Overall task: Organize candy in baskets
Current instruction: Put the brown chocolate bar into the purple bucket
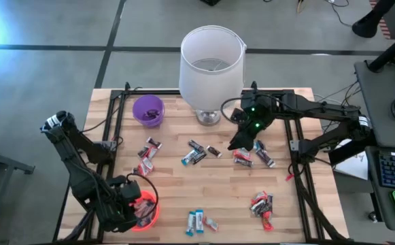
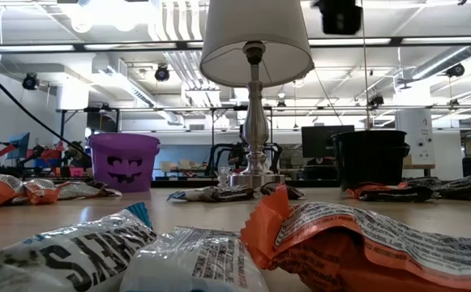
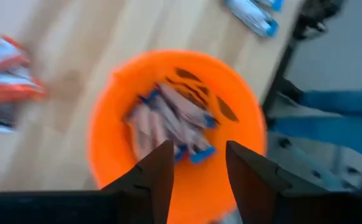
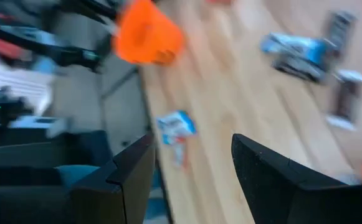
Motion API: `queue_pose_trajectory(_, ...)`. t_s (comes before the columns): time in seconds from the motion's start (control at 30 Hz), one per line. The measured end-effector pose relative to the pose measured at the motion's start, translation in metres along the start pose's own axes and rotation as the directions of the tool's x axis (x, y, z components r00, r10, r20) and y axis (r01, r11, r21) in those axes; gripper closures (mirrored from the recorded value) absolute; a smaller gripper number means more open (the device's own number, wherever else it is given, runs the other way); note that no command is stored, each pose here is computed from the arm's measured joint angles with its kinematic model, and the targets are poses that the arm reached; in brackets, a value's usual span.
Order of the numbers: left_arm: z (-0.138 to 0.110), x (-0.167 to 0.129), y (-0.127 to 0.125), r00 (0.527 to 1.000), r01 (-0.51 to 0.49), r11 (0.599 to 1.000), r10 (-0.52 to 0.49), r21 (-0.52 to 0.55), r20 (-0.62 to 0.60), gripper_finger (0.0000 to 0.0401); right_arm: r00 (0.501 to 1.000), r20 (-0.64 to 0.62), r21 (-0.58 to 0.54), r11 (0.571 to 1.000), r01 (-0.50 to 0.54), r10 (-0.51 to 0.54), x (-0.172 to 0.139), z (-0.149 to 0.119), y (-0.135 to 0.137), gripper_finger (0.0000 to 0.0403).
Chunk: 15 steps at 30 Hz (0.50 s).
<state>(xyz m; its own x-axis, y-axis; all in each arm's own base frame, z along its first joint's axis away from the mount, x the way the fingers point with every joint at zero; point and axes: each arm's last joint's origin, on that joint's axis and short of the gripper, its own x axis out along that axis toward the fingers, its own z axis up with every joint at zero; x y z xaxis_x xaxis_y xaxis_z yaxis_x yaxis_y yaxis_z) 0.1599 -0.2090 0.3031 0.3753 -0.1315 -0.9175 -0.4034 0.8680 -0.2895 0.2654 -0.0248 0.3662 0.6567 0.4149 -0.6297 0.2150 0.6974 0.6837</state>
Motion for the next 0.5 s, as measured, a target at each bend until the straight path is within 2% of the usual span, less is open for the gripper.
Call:
queue_pose_trajectory(0.1,0.004,-0.002,0.007,0.997,-0.055,0.998,0.055,0.002,0.056,0.0274,0.984,-0.048,0.030,0.984,0.174,-0.172,-0.001,-0.010,-0.010,0.0200)
queue_pose_trajectory(0.17,0.007,-0.007,0.014,0.993,-0.089,0.996,0.089,-0.002,0.075,0.0274,0.953,-0.091,0.028,0.956,0.292,-0.289,-0.001,-0.018,-0.018,0.0200)
queue_pose_trajectory(0.23,0.010,-0.013,0.021,0.988,-0.110,0.994,0.110,-0.008,0.107,0.0275,0.925,-0.127,0.028,0.930,0.366,-0.359,-0.001,-0.023,-0.024,0.0199)
queue_pose_trajectory(0.5,0.018,-0.047,0.045,0.954,-0.071,0.997,0.079,-0.038,0.289,0.0278,0.906,-0.169,0.037,0.916,0.400,-0.389,0.008,-0.030,-0.036,0.0200)
